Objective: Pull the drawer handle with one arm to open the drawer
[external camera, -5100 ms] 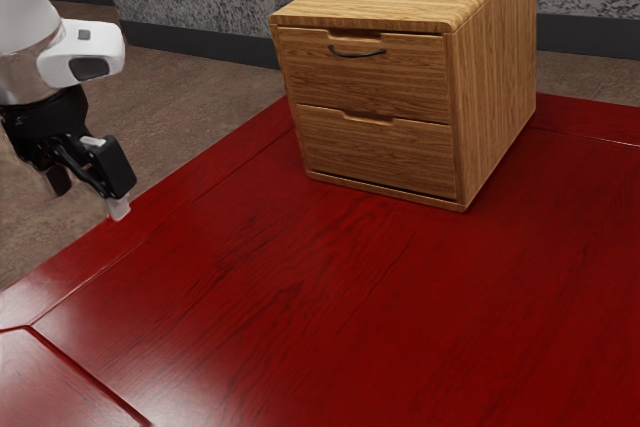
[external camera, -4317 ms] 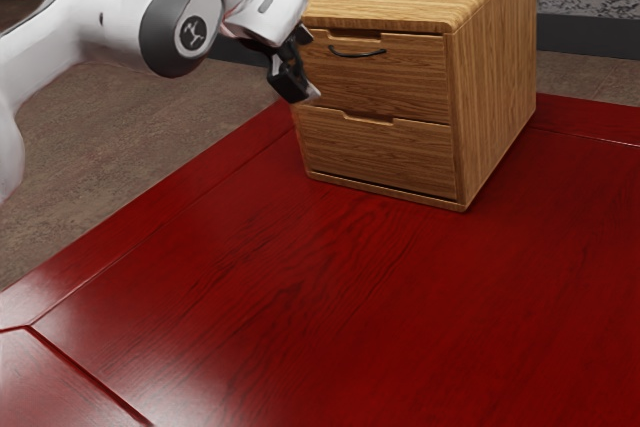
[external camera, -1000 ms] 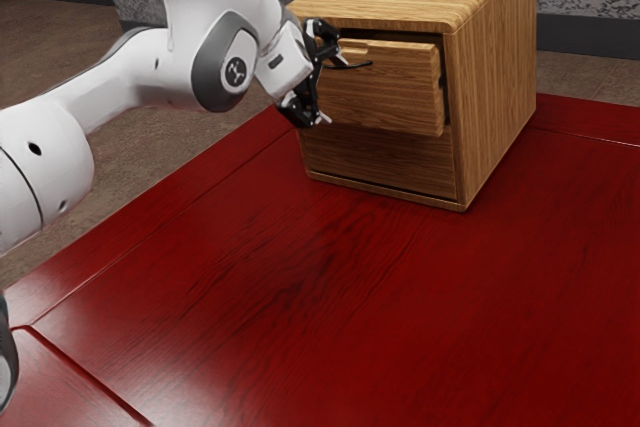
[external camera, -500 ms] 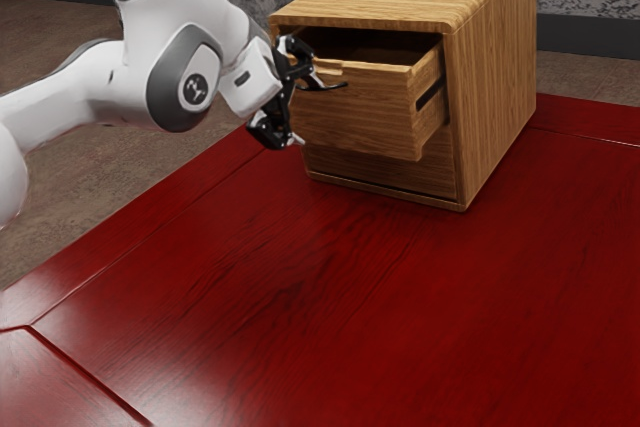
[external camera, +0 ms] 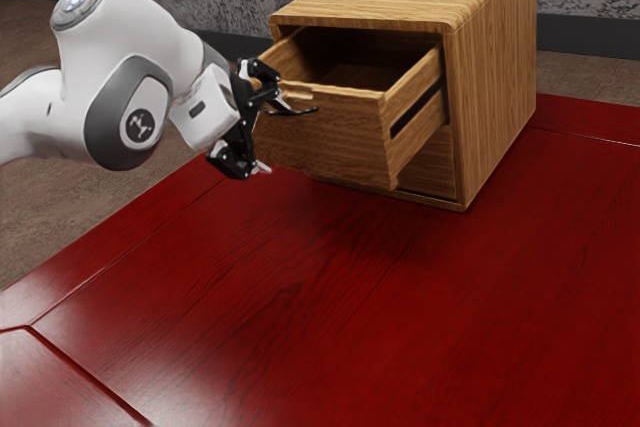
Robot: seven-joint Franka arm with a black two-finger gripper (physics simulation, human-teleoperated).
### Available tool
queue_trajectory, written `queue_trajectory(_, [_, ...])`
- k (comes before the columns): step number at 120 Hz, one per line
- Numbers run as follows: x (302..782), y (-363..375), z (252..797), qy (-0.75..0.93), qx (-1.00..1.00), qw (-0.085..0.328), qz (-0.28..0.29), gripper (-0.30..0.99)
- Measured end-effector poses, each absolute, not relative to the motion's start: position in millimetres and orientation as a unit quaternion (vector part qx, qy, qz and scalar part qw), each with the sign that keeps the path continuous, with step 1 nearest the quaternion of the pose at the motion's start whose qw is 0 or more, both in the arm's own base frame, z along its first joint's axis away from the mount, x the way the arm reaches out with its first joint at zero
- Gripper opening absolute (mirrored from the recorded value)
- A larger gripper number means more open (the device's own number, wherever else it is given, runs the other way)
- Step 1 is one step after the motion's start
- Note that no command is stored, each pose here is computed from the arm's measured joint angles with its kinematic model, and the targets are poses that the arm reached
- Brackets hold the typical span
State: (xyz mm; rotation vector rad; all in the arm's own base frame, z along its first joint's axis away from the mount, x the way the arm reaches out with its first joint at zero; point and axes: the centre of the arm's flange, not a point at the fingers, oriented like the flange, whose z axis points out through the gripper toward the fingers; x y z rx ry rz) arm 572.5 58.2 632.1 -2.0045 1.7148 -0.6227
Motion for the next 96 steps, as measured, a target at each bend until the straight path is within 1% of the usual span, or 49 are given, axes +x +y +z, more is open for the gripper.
queue_trajectory(4, [568,57,634,0.618,-0.722,0.215,-0.226,0.69])
queue_trajectory(12, [558,56,637,0.616,-0.722,0.217,-0.229,0.64])
queue_trajectory(19, [552,55,638,0.614,-0.722,0.219,-0.23,0.64])
queue_trajectory(34, [534,53,638,0.613,-0.723,0.219,-0.231,0.65])
queue_trajectory(45, [525,51,635,0.612,-0.725,0.218,-0.23,0.7])
queue_trajectory(72, [509,50,635,0.608,-0.727,0.219,-0.234,0.69])
queue_trajectory(76, [505,48,641,0.606,-0.725,0.223,-0.238,0.69])
queue_trajectory(82, [485,34,669,0.599,-0.722,0.232,-0.257,0.69])
queue_trajectory(85, [469,29,683,0.588,-0.731,0.227,-0.261,0.69])
queue_trajectory(88, [452,23,694,0.574,-0.746,0.214,-0.26,0.69])
queue_trajectory(96, [404,-10,703,0.546,-0.788,0.155,-0.238,0.69])
